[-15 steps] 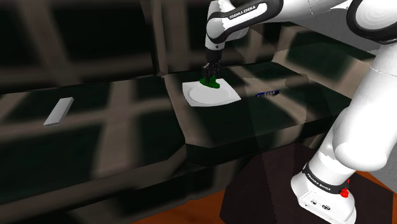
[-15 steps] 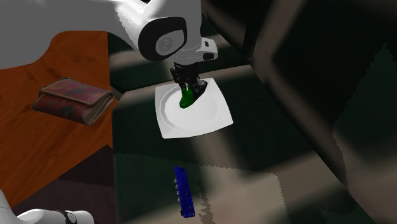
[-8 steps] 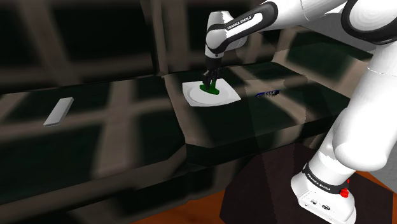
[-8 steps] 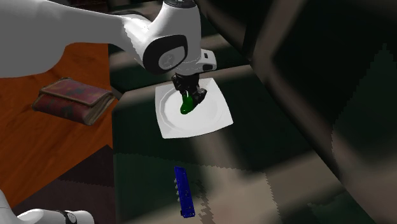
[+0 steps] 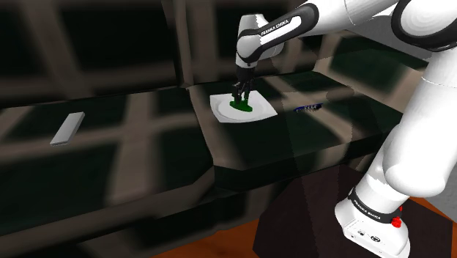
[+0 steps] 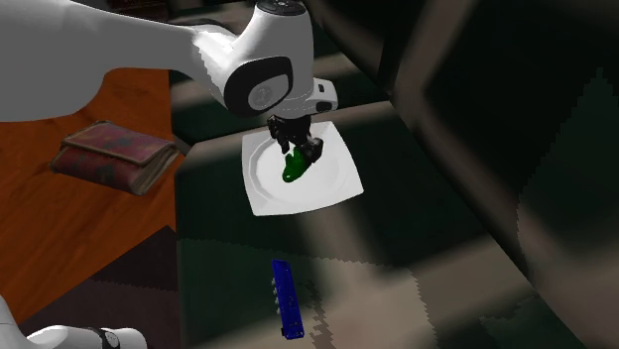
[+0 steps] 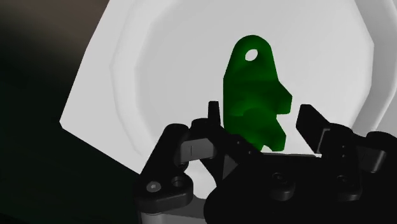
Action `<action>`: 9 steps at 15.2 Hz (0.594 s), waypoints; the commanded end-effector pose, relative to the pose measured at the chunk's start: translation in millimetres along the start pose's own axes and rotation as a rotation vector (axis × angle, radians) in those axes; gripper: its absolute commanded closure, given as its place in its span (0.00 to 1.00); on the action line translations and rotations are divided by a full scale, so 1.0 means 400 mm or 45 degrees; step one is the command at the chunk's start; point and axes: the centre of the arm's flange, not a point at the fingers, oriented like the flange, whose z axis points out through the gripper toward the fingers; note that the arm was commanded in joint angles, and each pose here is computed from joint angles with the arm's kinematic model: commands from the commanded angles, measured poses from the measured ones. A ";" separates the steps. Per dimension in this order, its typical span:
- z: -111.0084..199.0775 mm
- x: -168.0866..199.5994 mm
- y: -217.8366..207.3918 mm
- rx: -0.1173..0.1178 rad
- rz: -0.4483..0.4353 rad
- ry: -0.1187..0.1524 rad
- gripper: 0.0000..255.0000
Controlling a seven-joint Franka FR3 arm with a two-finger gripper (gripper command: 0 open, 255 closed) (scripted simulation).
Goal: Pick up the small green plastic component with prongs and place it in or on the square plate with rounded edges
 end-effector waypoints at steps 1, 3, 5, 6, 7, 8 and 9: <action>0.000 0.000 0.000 0.000 0.000 0.000 0.00; 0.000 0.000 0.000 0.000 0.000 0.000 0.00; 0.000 0.000 0.000 0.000 0.000 0.000 0.00; -0.033 0.000 0.000 0.000 0.000 0.000 0.00; -0.066 0.000 0.000 0.000 0.000 0.000 0.00; -0.099 0.000 0.000 0.000 0.000 0.000 0.00; -0.125 0.000 0.000 0.000 0.000 0.000 0.00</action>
